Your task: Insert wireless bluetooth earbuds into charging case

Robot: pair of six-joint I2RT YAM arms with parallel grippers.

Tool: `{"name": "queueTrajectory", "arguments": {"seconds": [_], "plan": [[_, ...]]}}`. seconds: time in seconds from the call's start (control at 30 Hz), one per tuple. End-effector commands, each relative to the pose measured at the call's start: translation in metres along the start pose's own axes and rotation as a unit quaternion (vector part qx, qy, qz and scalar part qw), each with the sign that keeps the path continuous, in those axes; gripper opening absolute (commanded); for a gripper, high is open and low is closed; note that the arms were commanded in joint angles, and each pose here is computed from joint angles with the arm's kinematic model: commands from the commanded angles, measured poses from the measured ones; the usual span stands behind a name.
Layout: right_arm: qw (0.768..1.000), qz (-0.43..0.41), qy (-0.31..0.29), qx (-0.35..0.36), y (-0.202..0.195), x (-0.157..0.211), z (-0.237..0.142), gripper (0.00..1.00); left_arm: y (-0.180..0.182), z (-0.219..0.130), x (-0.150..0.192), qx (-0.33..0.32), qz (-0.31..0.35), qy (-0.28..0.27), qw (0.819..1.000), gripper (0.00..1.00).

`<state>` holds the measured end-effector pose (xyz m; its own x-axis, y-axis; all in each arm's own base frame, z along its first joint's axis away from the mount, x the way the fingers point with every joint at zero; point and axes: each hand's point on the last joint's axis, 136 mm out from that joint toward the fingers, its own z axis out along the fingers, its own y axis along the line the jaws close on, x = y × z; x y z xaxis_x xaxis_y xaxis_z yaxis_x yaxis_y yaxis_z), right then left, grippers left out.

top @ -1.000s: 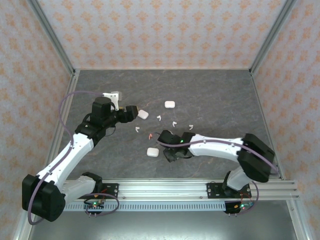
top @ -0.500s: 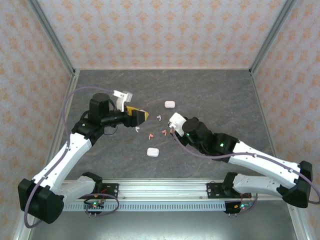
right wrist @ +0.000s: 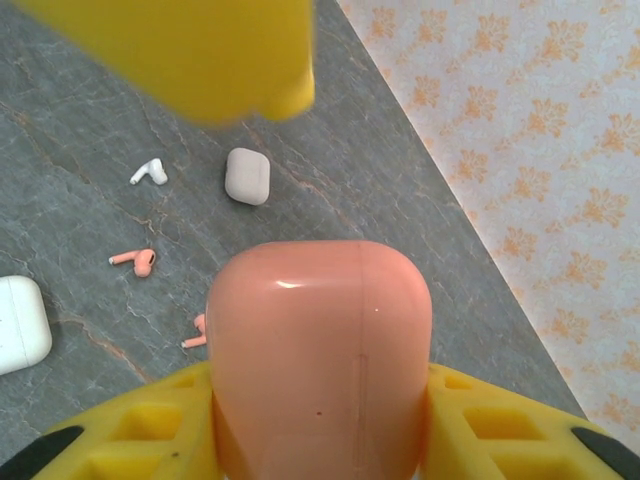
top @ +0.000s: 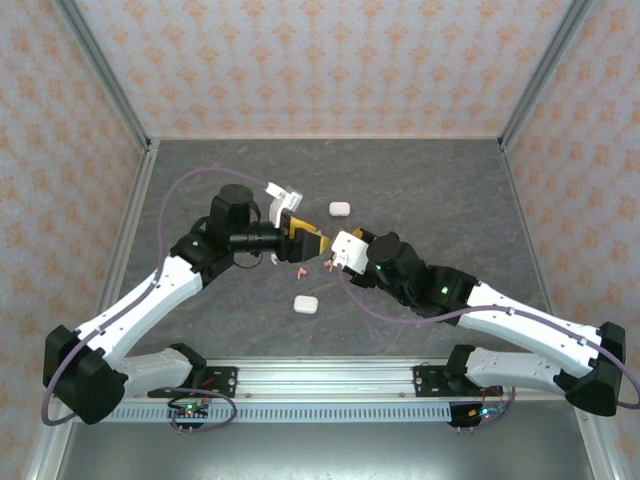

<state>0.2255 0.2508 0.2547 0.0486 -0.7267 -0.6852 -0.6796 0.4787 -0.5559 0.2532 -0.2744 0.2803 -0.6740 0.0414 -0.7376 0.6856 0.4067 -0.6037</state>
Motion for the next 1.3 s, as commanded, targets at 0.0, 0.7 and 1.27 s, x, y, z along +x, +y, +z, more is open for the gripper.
{"name": "queueTrajectory", "arguments": {"seconds": [0.0, 0.7, 1.27], "plan": [[1.0, 0.004, -0.029, 0.008, -0.01, -0.019, -0.005, 0.42, -0.018, 0.008, -0.016, 0.03, 0.015, -0.016, 0.999, 0.74], [0.999, 0.017, -0.045, 0.007, -0.014, -0.029, -0.009, 0.42, -0.025, 0.035, 0.008, 0.067, 0.015, 0.053, 0.996, 0.47], [0.996, 0.074, -0.037, -0.024, -0.017, -0.018, -0.021, 0.62, -0.028, 0.029, 0.009, 0.058, 0.057, 0.054, 0.995, 0.17]]}}
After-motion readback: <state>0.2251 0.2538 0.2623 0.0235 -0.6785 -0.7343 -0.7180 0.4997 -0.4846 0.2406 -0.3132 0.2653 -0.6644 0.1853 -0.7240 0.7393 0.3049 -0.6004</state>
